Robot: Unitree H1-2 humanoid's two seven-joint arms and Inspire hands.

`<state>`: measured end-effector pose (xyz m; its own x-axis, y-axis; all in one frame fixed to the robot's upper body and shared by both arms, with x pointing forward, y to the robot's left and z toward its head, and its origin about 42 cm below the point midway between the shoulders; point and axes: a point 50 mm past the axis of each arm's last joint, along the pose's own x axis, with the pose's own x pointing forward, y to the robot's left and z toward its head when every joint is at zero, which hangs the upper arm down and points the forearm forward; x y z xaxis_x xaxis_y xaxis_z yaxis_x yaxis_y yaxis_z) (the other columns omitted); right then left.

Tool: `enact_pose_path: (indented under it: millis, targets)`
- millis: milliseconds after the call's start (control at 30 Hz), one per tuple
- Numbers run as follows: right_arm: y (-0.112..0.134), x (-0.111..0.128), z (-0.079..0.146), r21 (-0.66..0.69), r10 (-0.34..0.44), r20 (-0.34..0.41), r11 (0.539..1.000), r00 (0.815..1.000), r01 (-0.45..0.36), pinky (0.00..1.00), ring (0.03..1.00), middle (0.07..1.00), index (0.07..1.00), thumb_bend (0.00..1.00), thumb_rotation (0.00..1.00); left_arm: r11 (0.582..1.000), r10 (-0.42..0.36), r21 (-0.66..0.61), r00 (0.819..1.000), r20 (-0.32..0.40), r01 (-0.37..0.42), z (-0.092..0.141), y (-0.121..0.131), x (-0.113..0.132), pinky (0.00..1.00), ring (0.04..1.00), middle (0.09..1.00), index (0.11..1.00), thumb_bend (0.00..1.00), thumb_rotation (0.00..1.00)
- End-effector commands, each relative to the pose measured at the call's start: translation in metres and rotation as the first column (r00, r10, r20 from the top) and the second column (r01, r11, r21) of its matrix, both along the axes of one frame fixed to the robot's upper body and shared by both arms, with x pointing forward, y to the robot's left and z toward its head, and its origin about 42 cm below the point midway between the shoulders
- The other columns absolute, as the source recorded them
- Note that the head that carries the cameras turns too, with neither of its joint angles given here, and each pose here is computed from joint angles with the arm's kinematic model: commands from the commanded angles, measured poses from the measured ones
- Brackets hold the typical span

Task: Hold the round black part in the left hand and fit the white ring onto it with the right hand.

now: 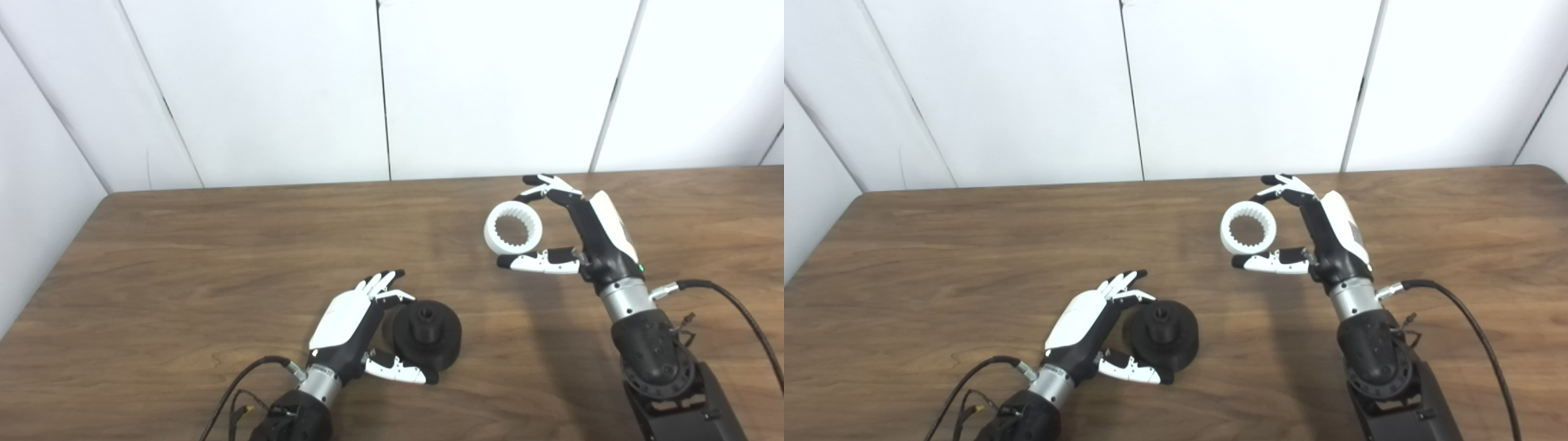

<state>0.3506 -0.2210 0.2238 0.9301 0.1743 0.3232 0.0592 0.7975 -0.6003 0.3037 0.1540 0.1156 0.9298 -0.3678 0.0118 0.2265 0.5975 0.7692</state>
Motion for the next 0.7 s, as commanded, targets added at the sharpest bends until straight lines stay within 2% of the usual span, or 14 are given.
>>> enact_pose_path:
  millis: [0, 267, 567, 667]
  targets:
    - [0.009, -0.002, 0.023, 0.002, 0.036, 0.076, 0.999, 0.996, -0.037, 0.87, 0.912, 0.834, 0.481, 0.52, 0.14, 0.998, -0.017, 0.063, 1.000, -0.024, 0.019, -0.008, -0.003, 0.002, 0.99, 0.989, 0.972, 0.610, 0.93, 0.31]
    - [0.033, -0.023, 0.029, 0.000, 0.135, 0.061, 0.991, 0.989, -0.135, 0.83, 0.900, 0.820, 0.481, 0.52, 0.14, 0.998, -0.015, 0.061, 1.000, -0.023, 0.017, -0.008, -0.004, 0.002, 0.99, 0.988, 0.971, 0.608, 0.93, 0.29]
    - [0.055, -0.042, 0.018, -0.002, 0.185, 0.033, 0.983, 0.982, -0.185, 0.79, 0.880, 0.811, 0.481, 0.52, 0.15, 0.998, -0.017, 0.062, 1.000, -0.026, 0.018, -0.006, -0.005, 0.002, 0.99, 0.992, 0.973, 0.608, 0.93, 0.31]
    - [0.062, -0.046, 0.012, 0.026, 0.202, 0.016, 0.979, 0.979, -0.202, 0.81, 0.887, 0.812, 0.480, 0.52, 0.15, 0.998, -0.017, 0.062, 1.000, -0.024, 0.018, -0.006, -0.005, 0.002, 1.00, 0.991, 0.971, 0.608, 0.93, 0.30]
